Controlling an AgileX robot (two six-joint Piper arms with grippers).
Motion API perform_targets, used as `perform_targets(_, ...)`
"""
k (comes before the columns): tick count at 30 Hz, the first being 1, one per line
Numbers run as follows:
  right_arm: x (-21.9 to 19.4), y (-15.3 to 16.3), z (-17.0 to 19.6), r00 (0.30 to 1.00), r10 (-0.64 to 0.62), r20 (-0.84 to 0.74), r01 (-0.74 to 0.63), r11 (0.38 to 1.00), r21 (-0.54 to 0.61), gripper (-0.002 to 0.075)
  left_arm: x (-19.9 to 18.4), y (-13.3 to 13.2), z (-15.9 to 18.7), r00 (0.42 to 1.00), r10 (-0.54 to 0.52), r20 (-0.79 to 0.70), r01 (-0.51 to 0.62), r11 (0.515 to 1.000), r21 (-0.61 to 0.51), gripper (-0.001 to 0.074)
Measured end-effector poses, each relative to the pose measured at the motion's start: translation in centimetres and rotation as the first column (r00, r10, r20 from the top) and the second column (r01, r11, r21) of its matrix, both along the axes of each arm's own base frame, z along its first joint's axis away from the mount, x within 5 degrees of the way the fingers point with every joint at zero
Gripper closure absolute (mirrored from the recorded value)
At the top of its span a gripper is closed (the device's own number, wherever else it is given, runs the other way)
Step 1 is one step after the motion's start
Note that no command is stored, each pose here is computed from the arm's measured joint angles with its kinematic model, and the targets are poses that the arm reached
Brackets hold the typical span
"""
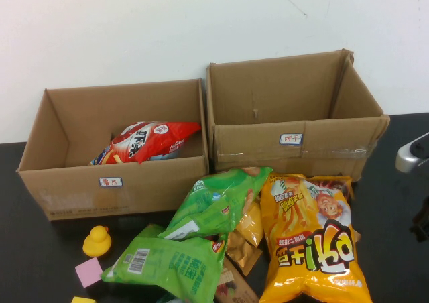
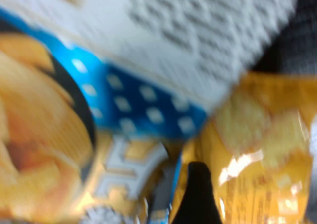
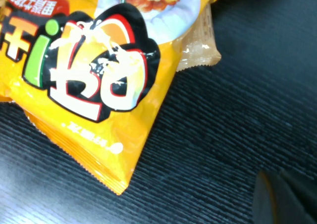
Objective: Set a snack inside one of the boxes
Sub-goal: Pick up the biscuit
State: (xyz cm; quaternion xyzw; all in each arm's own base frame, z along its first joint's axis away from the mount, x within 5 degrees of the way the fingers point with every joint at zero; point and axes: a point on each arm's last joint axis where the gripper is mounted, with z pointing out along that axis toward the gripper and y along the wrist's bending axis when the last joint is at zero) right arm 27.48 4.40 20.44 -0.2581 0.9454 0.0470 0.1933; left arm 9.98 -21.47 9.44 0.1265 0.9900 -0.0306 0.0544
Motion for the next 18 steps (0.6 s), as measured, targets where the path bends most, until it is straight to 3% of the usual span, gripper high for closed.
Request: perform_targets(18,0.03,0.02,-0.03,1.000,0.003,0.001,-0.003,1.000,0.001,0.0727,1.05,0.22,-0.28,0.998,-0.027,-0.062,0.024,0.999,-0.048,0.0260)
